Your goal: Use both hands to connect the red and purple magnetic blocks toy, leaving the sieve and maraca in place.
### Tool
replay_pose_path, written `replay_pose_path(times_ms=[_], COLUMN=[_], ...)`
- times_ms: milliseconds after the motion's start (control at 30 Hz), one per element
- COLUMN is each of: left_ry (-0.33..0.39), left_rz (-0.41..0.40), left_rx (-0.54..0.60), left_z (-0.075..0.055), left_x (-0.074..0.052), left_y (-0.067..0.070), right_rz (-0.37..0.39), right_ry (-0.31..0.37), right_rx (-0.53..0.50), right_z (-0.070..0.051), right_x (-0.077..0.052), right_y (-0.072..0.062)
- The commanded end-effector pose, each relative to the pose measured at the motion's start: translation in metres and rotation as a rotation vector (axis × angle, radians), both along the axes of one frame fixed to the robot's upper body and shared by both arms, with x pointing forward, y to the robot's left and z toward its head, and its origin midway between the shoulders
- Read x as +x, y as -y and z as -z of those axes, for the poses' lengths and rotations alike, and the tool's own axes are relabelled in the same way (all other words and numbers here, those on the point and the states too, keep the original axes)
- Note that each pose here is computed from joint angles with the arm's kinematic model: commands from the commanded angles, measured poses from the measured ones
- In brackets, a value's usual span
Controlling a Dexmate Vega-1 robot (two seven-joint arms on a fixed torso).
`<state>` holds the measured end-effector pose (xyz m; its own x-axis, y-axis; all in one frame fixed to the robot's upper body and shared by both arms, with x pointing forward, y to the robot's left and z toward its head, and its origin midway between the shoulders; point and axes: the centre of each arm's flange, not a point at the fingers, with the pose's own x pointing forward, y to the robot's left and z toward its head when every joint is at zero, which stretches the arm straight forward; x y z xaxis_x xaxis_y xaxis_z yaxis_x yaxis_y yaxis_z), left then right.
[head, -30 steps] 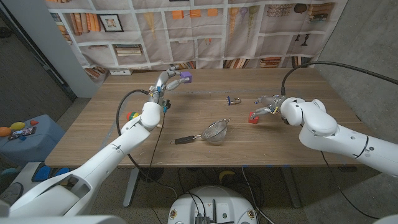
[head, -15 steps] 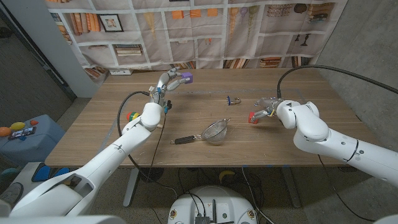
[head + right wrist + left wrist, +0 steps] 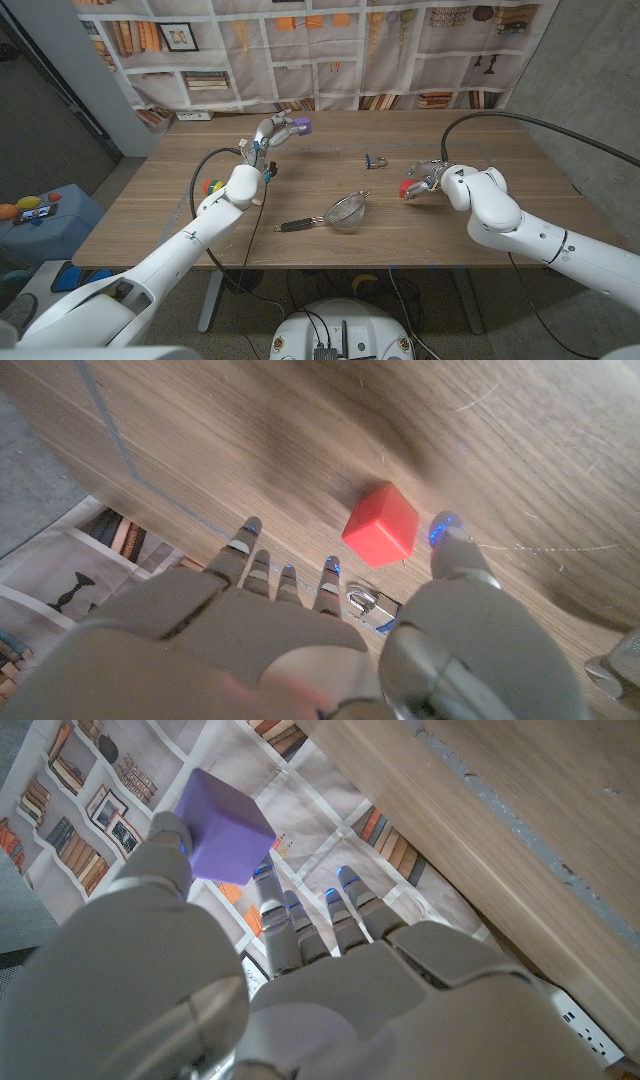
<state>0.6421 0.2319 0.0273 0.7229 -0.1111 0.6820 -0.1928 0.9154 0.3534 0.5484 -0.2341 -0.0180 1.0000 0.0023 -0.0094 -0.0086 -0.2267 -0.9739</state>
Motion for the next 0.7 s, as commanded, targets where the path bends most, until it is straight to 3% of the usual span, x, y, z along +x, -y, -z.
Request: replay_pose_path(times_ms=[33, 700], left_ry=[-0.024, -0.056], left_rz=[0.043, 0.071], left_rx=[-0.004, -0.019], left_z=[0.0036, 0.01], left_x=[0.0034, 0.0057], left_y=[0.004, 0.0087], right_rz=[-0.001, -0.022], right_ry=[-0.007, 0.058], right_rx=[-0.005, 0.002], right_z=[0.0006, 0.005], right_x=[0.0067, 0.0126], right_y=[0.0024, -0.0002])
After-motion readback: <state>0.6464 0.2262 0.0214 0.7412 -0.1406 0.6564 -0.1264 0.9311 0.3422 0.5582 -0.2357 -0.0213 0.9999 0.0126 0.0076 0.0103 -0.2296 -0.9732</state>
